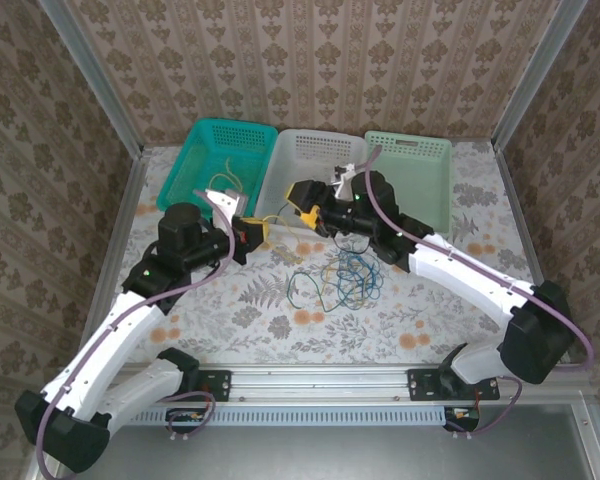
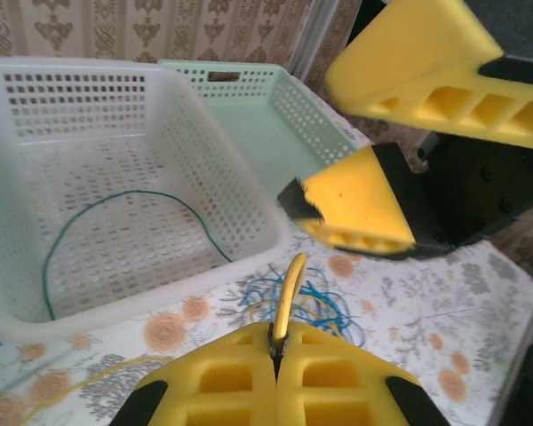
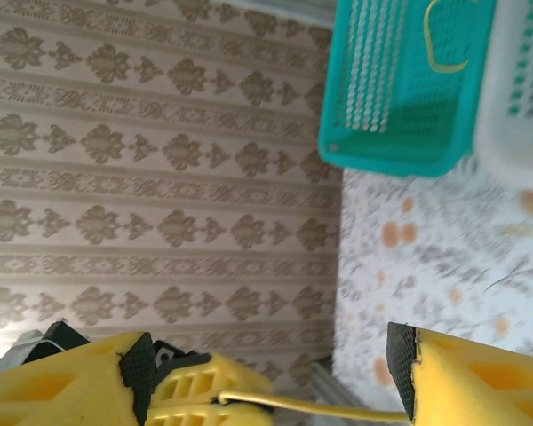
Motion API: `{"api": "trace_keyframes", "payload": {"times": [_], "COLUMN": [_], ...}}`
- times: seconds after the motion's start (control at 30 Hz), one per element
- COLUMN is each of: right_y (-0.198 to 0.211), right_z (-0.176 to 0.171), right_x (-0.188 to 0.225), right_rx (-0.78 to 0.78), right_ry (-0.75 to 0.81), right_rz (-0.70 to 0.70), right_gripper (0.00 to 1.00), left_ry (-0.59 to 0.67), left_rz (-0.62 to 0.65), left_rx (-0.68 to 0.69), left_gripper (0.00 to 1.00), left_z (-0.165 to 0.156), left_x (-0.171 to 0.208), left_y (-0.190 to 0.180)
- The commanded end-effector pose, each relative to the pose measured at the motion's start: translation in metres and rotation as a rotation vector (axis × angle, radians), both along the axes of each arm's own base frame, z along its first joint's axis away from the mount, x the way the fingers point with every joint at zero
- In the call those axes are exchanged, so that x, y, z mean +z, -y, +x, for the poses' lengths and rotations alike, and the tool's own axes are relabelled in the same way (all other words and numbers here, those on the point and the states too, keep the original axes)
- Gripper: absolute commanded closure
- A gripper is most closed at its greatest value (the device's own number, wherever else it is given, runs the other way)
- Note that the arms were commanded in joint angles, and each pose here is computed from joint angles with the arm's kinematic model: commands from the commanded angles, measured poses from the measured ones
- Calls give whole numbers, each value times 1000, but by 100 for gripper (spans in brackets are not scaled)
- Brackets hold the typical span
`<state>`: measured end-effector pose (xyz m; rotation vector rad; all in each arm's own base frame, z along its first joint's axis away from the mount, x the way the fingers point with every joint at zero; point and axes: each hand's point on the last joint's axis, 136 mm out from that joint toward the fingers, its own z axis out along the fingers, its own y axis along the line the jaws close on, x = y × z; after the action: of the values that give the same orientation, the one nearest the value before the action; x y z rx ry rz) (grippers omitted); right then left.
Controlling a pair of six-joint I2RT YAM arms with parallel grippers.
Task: Untangle the cables
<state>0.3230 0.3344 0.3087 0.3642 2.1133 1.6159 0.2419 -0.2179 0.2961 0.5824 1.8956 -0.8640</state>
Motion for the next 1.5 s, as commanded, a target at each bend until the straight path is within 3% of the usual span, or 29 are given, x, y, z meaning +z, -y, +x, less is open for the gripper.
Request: {"api": "trace_keyframes", "payload": {"times": [0.0,0.27,0.57,0.73,0.97,1.03,1.17,1.33,1.47], "right_y": [-16,-16,-42,-56,-44,-40,-34,3,22], "right_z": [-6,-14,-13,-12,13,20,28,35,33], "right_x": [22,11,1,3,-9,-7,-15,-26,-6], "right_rx": [32,41,79,92,6,-13,-35,-125,-155], "right_ry": [-68,-129,-202,-222,-219,-199,-184,-103,34], "right_rz": [132,115,178,230,243,247,201,18,-122], "right_gripper": [27,29,30,30,31,37,58,78,94], "left_ry": [129,204,251,286,295,283,264,246,208], "left_rz": [50,173,132,171,164,165,175,171,168], "left_rx": [69,154,123,116,58,43,49,51,13], "left_gripper": [100,100,100,100,100,100,100,100,100], "left_z": [10,24,23,19,5,0,-6,-15,-22], "left_x": [13,11,20,19,13,9,3,-2,-10], "left_y": [-10,-24,-9,-1,8,8,2,-6,-3]}}
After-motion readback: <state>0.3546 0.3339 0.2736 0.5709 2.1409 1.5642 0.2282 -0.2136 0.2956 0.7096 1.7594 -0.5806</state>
